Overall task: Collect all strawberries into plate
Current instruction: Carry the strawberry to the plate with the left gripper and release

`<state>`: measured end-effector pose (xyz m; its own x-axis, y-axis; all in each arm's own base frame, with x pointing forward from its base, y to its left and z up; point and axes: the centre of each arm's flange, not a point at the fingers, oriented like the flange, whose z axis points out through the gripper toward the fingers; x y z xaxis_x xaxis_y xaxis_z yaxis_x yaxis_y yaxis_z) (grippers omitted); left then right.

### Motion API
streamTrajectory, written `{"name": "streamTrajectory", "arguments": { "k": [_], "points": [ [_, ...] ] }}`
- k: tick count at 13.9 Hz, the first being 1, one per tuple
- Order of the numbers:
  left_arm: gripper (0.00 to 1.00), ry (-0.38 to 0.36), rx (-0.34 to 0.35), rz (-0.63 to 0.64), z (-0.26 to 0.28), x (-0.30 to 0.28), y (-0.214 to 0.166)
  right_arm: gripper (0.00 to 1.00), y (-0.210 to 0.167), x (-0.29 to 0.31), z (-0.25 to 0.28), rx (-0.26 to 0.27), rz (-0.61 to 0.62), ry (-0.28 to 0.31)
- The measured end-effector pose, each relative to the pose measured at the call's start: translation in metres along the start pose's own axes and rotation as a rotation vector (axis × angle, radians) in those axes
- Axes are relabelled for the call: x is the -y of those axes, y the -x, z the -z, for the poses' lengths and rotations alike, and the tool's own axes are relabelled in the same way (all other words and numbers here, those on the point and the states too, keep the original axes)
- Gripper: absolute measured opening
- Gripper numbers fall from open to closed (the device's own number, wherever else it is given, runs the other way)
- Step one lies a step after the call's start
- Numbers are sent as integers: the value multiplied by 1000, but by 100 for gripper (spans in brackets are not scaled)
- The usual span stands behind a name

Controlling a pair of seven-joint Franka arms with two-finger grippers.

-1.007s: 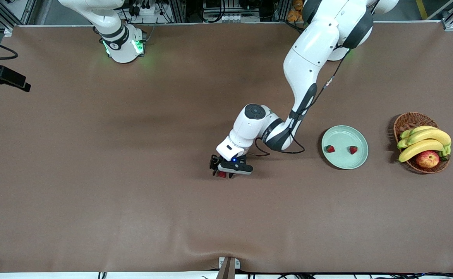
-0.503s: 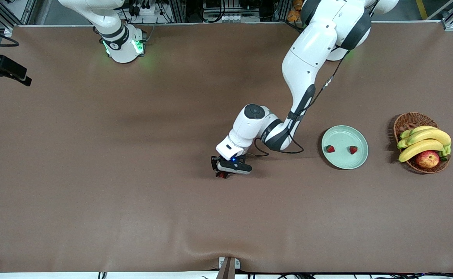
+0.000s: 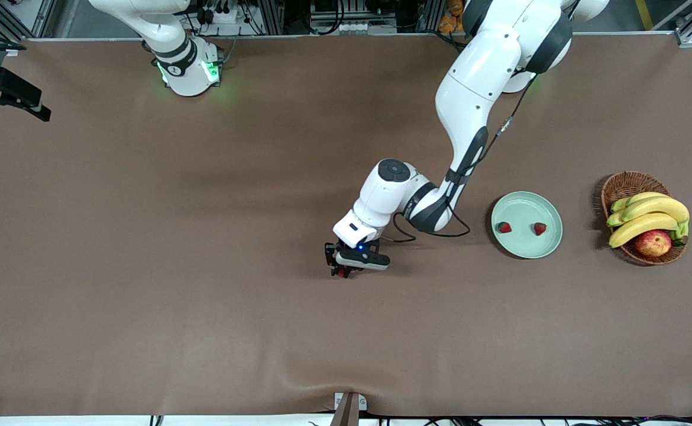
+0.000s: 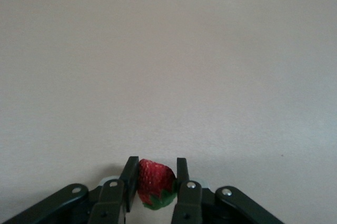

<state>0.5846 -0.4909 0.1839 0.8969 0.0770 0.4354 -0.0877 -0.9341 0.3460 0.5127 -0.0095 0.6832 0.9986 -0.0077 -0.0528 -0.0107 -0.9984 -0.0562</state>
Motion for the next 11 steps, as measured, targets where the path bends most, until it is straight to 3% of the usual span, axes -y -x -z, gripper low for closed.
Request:
{"name": "streamTrajectory", "arguments": {
  "k": [4,11],
  "points": [
    [33,-114,70,-33,13,7,-14,100,-12,-21,-42,81,-38,-1],
    [33,-250,176,-204,53,75,-47,100,-23,-30,-68,132,-49,-4]
  ]
}}
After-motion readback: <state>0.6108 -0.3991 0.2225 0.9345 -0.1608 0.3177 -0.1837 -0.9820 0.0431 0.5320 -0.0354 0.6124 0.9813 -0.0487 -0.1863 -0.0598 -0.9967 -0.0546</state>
